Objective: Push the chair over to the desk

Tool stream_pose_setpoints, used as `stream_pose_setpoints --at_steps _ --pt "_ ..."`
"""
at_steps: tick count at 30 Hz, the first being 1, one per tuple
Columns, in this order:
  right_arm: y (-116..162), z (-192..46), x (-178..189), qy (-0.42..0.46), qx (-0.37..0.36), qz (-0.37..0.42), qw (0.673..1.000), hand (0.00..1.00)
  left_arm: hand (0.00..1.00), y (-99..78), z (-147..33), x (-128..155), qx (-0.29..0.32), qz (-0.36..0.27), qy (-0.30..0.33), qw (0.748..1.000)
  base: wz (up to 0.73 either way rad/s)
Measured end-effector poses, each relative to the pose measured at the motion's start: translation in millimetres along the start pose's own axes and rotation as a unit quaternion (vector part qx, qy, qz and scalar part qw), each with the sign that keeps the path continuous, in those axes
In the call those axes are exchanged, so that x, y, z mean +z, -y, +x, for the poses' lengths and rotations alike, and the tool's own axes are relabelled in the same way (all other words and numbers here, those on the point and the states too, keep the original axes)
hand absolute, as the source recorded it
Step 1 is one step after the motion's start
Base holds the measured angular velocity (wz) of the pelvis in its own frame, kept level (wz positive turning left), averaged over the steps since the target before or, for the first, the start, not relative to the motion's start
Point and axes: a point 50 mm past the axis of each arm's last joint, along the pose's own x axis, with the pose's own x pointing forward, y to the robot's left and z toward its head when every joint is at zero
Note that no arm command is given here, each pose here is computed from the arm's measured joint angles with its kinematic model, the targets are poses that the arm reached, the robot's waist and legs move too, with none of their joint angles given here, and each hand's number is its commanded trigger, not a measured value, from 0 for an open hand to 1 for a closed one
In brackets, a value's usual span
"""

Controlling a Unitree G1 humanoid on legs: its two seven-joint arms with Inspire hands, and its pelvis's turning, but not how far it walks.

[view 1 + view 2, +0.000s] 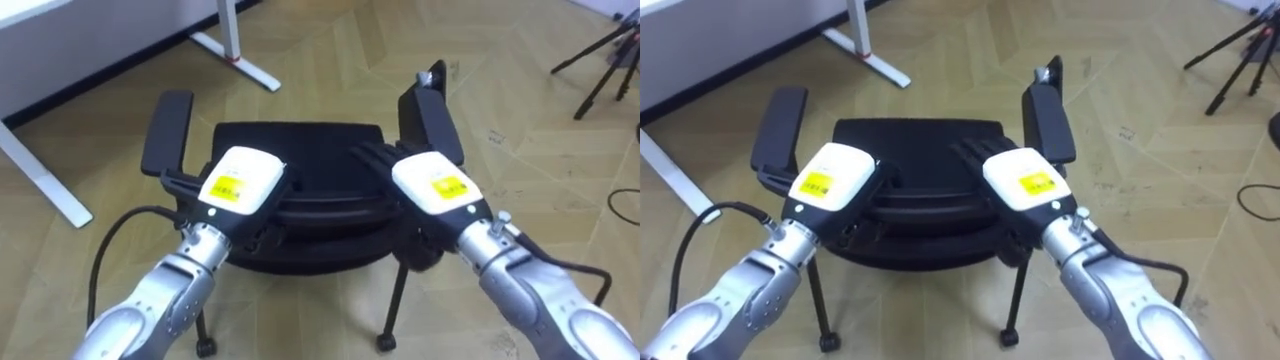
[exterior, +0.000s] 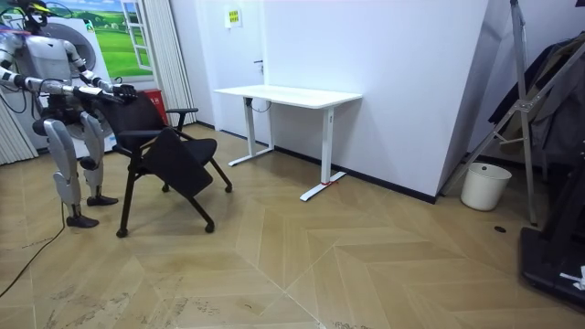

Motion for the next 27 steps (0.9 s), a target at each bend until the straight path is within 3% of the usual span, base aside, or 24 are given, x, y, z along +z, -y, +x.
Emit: stream_pose_setpoints --at_steps 18,27 --pt "3.9 3.2 -1.2 -0.002 -0.023 -0.005 1.0 1.0 1.0 0.4 1.0 9.3 -0.003 -0.009 0.04 0.999 0.08" --pt "1.1 4.8 6.2 0.032 -0.032 -0.013 0.999 1.0 1.0 -5.8 -7.3 -0.9 -0.002 0.012 0.055 0.998 -0.01"
